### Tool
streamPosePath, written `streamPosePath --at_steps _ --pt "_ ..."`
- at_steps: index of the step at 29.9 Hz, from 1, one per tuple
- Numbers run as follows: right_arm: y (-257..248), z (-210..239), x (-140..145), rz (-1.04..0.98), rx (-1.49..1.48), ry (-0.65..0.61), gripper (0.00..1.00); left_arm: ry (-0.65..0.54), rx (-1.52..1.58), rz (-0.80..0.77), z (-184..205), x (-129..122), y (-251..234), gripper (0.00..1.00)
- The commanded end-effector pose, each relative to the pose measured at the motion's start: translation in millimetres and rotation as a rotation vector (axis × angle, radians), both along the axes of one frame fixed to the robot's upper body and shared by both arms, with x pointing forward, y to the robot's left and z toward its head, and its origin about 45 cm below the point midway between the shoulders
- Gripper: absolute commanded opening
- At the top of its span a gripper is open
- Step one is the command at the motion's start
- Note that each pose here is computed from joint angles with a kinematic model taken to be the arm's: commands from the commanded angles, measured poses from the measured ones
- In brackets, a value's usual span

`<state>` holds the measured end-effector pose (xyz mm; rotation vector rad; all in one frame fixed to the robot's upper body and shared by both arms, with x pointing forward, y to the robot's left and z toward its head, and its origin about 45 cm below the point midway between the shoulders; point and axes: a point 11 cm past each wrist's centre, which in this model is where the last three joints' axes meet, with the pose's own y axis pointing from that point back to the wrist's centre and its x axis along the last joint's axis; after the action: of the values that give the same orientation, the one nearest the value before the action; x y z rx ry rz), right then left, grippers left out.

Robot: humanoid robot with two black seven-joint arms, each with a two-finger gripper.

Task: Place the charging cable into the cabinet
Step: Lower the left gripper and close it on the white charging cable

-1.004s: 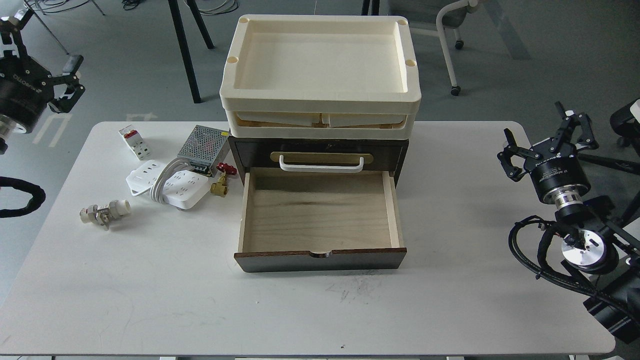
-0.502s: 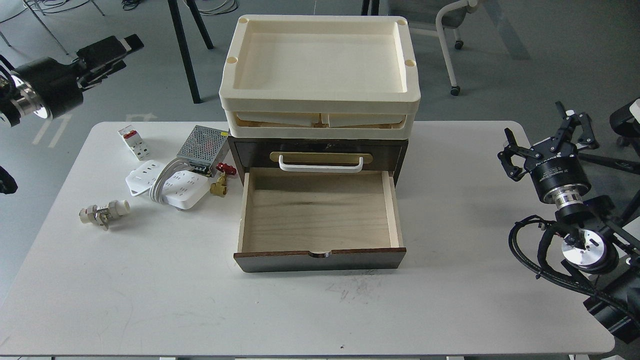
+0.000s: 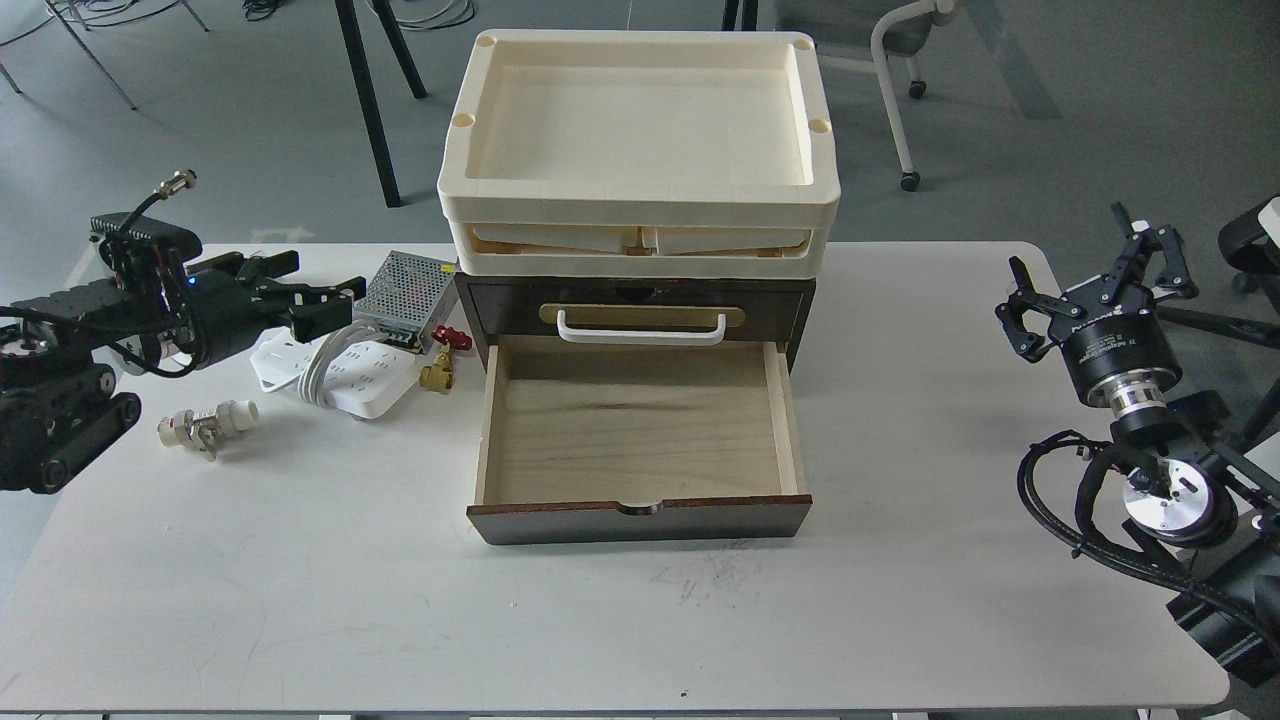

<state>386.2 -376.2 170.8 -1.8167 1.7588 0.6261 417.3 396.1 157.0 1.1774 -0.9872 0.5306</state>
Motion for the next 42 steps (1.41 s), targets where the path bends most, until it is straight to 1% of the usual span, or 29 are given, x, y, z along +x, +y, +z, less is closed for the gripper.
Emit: streamPosePath --at_steps 1,2,6,9,15,18,22,26,28,33,38,42 --pt "0.3 -0.3 -0.1 0.001 -0.001 0.001 1.0 0.026 0.039 -0.005 -23.1 -0.7 -9.7 0.93" --pt "0.0 0.0 0.0 0.0 0.0 0.0 1.0 0.027 0.053 0.004 -26.2 -0.3 -7.4 0.93" --pt "0.0 0.0 0.0 0.0 0.0 0.0 1.0 0.038 0.108 0.054 -38.9 -5.9 10.2 0.86" --pt "-0.1 0.1 0.0 -0.001 0.0 -0.001 1.0 0.041 0.111 0.061 -42.9 -6.5 9.0 0.85" --pt "-0.1 0.1 0.0 -0.001 0.0 -0.001 1.0 0.064 0.124 0.059 -50.7 -13.5 11.9 0.6" --pt "-0.1 0.1 0.0 -0.001 0.0 -0.001 1.0 0.066 0.139 0.071 -50.9 -14.0 17.1 0.52" --pt "0.3 -0.3 -0.1 0.001 -0.001 0.001 1.0 0.067 0.153 0.089 -53.6 -13.5 19.4 0.5" --pt "0.3 -0.3 -0.1 0.001 -0.001 0.001 1.0 0.063 0.162 0.109 -53.0 -13.0 24.2 0.45" --pt "0.3 -0.3 -0.1 0.001 -0.001 0.001 1.0 0.062 0.158 0.105 -54.6 -12.4 20.2 0.42" --pt "0.3 -0.3 -0.1 0.001 -0.001 0.001 1.0 0.069 0.157 0.105 -56.4 -13.6 19.8 0.28" --pt "0.1 -0.2 -0.1 0.0 -0.001 0.0 1.0 0.065 0.152 0.104 -55.0 -11.8 18.0 0.21" --pt "0.3 -0.3 -0.1 0.001 -0.001 0.001 1.0 0.057 0.13 0.109 -51.1 -6.9 13.3 0.18"
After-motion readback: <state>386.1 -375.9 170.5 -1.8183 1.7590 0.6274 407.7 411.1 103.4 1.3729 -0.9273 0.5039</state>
